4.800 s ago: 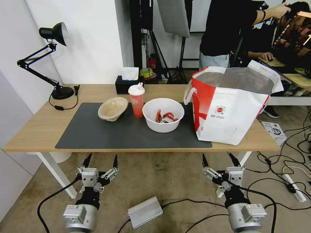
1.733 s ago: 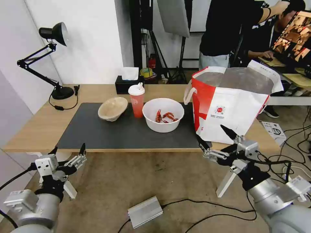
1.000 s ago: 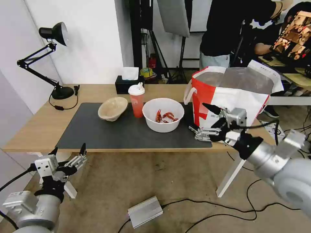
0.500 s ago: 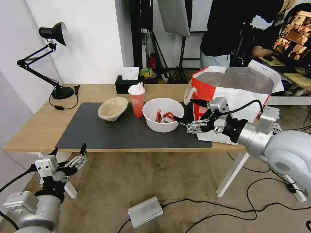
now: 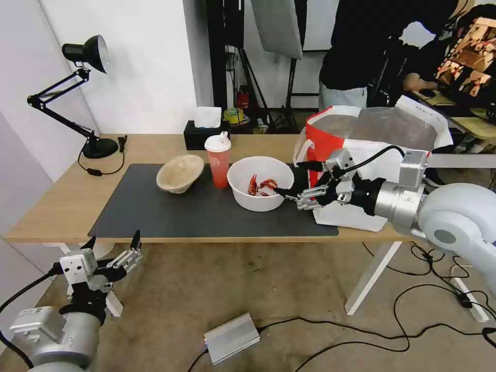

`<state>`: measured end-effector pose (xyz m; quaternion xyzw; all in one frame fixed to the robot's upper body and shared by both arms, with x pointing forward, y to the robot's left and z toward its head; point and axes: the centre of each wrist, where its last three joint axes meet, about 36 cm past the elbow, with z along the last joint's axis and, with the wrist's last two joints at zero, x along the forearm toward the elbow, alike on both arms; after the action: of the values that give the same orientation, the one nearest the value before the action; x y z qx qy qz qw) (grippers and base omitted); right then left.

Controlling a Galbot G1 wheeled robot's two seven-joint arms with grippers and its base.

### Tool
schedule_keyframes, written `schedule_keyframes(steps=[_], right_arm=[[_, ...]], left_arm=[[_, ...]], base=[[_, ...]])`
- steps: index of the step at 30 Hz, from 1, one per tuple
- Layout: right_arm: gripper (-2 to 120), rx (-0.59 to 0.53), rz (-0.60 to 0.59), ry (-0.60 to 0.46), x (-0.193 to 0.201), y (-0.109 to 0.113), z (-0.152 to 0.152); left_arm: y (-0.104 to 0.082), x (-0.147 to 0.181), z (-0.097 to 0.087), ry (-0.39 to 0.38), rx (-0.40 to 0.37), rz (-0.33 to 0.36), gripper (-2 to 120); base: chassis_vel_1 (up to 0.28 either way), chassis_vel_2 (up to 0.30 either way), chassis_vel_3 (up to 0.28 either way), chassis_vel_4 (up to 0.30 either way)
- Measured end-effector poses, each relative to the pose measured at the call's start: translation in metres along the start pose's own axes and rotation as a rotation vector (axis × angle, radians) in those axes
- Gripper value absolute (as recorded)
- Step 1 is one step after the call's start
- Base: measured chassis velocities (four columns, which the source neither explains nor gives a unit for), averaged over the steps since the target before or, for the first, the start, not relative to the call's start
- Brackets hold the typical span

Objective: Pick up the trash from the table and place it into the takeout bag.

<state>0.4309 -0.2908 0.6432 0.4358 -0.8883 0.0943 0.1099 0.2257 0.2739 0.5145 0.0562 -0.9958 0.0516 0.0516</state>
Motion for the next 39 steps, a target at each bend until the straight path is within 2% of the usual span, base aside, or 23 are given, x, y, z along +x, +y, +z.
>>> schedule_keyframes(steps=[7, 17, 32, 39], right_arm=[[100, -0.013, 0.0, 0.073, -0.008, -0.019, -0.001], [100, -0.019, -0.006, 0.111, -0.019, -0.034, 0.004], [100, 0.074, -0.079, 0.146, -0.054, -0.054, 0.0], [100, 0.171, -0.14, 0.154, -0.071, -0.061, -0.004]], left_arm=[[-0.002, 0.0, 0.004, 0.003, 0.007, 0.004, 100], [-0.004, 0.001, 0.005, 0.004, 0.009, 0.008, 100], [-0.004, 0.0, 0.009, 0.002, 0.017, -0.001, 100], [-0.003, -0.004, 0.013, 0.0, 0.023, -0.006, 100]], base=[[0.0, 0.0, 0.0, 0.0], [0.0, 0.0, 0.0, 0.0], [0.0, 0.0, 0.0, 0.0], [0.0, 0.0, 0.0, 0.0]])
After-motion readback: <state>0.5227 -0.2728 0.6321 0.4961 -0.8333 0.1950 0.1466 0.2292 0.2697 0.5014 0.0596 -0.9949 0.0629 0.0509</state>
